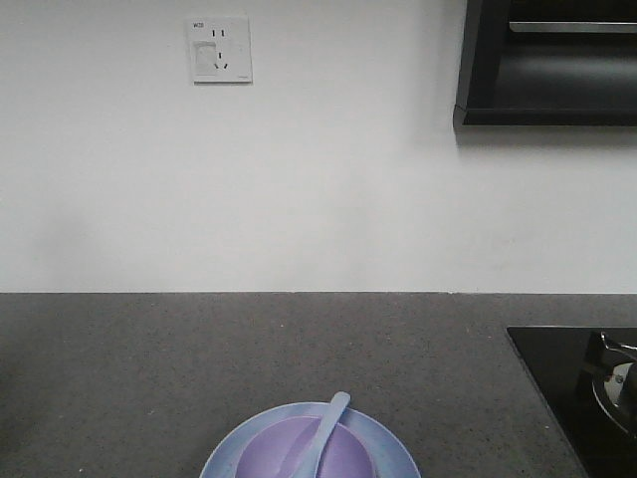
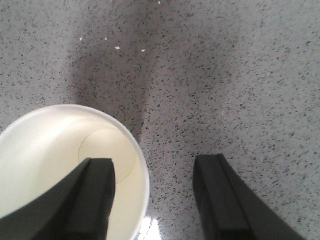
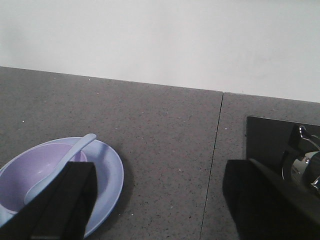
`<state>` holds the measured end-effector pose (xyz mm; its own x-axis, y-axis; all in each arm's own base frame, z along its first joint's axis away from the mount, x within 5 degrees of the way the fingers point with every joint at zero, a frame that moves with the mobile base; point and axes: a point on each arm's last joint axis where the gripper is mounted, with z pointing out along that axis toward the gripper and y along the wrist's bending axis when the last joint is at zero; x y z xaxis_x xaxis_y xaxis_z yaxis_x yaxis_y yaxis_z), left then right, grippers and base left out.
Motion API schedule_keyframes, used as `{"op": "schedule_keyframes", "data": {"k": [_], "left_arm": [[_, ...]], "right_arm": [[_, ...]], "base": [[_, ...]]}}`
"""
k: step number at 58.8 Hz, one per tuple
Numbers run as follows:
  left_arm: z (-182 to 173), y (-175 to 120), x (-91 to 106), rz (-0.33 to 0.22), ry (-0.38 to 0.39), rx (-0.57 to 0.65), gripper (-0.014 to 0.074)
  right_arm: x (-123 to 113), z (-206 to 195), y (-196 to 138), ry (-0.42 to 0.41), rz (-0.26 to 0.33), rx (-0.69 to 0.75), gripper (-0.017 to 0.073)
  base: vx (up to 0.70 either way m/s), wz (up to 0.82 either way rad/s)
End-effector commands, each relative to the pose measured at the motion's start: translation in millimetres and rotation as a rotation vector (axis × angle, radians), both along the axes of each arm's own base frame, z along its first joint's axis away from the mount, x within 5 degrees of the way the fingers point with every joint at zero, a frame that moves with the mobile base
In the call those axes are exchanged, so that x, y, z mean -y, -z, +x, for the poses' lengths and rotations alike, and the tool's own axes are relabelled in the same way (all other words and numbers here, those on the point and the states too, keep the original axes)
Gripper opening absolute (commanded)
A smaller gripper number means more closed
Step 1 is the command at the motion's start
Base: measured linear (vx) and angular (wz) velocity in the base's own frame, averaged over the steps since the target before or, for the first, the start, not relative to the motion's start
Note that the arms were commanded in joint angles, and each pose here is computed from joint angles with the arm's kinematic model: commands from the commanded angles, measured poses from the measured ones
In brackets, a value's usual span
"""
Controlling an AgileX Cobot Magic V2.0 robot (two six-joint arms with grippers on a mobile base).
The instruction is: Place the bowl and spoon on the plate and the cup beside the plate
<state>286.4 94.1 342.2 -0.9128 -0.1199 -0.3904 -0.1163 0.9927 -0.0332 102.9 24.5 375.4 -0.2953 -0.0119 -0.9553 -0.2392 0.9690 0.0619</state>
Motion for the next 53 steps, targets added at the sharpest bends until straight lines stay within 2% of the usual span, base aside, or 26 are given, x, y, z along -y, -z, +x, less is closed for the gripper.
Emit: {"op": "schedule_keyframes", "data": {"k": [1,11,17,25,41,53], "left_arm": [[2.0,-10.9,2.3,0.007,0.005,0.049,0.0439],[8.1,5.1,-1.9,-0.002,0.002,-0.040,0.0428],[8.6,8.4,-3.0,-0.007,-0.014,-0.063,0.0391],[6.8,3.6,-2.3,0.002,-0.012,-0.040,0.0282],[1.1,-5.3,0.0,0.012,-0.007,-0.010,-0.0010],[-11.9,-22.9,5.2,0.026,-0.005,0.043,-0.0003]], "right_arm": [[1.7,3.3,-13.9,0.023,0.013,0.089,0.0573],[1.4,3.0,-12.7,0.019,0.010,0.076,0.0573],[1.2,2.7,-11.7,0.016,0.008,0.065,0.0573],[1.1,2.5,-11.1,0.014,0.007,0.058,0.0573],[1.0,2.4,-10.8,0.013,0.006,0.055,0.0573],[1.0,2.4,-10.7,0.013,0.006,0.054,0.0573]], "base": [[0.00,0.00],[0.00,0.00],[0.00,0.00],[0.00,0.00],[0.00,0.00],[0.00,0.00]]}}
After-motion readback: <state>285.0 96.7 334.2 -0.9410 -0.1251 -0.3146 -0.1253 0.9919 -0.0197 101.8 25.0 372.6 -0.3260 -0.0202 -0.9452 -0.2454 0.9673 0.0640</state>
